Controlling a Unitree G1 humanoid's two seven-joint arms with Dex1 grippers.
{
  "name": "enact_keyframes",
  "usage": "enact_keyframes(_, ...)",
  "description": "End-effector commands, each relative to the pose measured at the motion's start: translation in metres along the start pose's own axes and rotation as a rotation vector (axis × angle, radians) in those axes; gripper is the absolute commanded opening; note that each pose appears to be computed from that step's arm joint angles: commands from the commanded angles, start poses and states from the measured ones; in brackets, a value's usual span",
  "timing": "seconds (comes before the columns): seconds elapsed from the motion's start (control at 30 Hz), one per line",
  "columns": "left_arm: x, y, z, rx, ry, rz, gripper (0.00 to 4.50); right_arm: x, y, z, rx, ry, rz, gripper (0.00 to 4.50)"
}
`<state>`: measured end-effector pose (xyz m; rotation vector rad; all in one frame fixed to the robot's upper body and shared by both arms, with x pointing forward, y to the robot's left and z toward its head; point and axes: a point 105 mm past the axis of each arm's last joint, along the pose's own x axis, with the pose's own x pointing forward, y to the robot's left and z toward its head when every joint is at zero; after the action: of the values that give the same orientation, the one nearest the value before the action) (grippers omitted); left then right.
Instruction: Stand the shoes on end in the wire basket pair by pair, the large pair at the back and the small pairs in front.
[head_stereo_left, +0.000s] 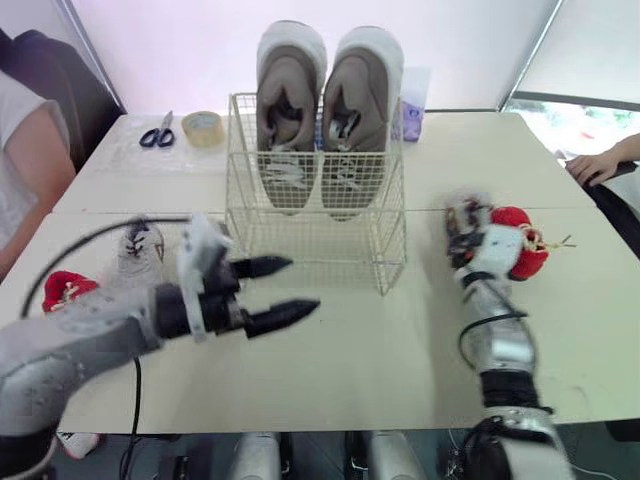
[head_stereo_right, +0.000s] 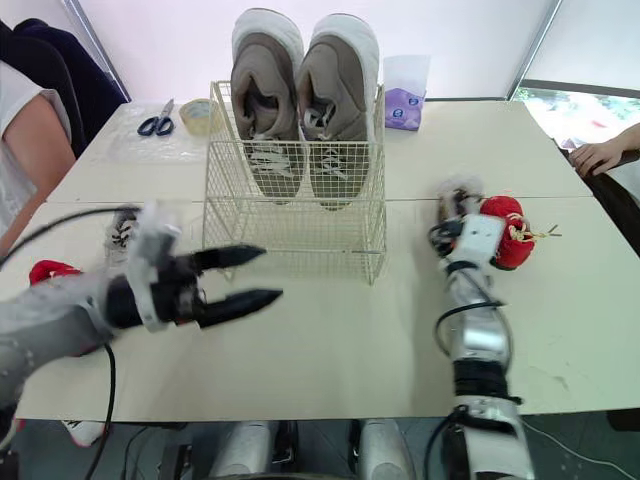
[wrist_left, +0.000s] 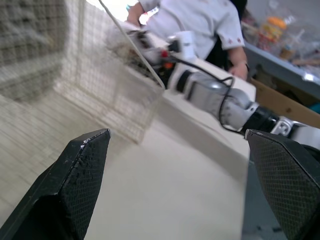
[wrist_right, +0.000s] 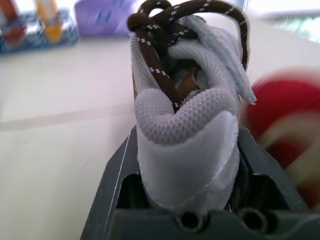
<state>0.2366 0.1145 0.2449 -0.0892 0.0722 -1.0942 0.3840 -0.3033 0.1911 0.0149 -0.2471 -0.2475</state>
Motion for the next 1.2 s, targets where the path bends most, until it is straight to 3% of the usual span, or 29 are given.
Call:
enact_keyframes(0.03, -0.006, 0.017, 0.030, 0.020, -0.101, 0.064, 4.50, 0.016, -0.027, 0.124, 0.077, -0.341, 0.088, 1.65)
enact_keyframes(0.1, -0.008, 0.020, 0.042, -0.005, -0.135, 0.046, 4.50, 0.012, -0.005, 0.167, 0.083, -0.403, 0.353, 1.65)
enact_keyframes(0.17, -0.012, 0.021, 0.050, -0.049, -0.153, 0.008, 4.50, -0.006, 0.032, 0.190, 0.040, -0.377, 0.715, 1.65)
enact_keyframes(0.33, -0.036, 0.034, 0.060, -0.106, -0.128, 0.004, 4.50, -0.070, 0.089, 0.197, -0.169, -0.124, 1.343, 1.65)
enact_keyframes(0.43, -0.050, 0.037, 0.073, -0.140, -0.172, -0.028, 4.50, -0.099, 0.101, 0.193, -0.301, 0.021, 1.555, 1.65)
enact_keyframes(0.5, -0.055, 0.032, 0.083, -0.241, -0.253, -0.112, 4.50, -0.123, 0.109, 0.201, -0.389, 0.032, 1.701, 1.65)
enact_keyframes(0.67, -0.046, 0.019, 0.062, -0.321, -0.162, -0.173, 4.50, -0.148, 0.124, 0.206, -0.487, -0.030, 1.850, 1.65)
enact_keyframes(0.87, -0.023, -0.005, 0.052, -0.380, -0.147, -0.309, 4.50, -0.164, 0.138, 0.199, -0.486, -0.049, 1.977, 1.65)
enact_keyframes(1.2, 0.000, -0.021, 0.034, -0.444, -0.096, -0.421, 4.50, -0.166, 0.149, 0.177, -0.468, -0.024, 1.990, 1.65)
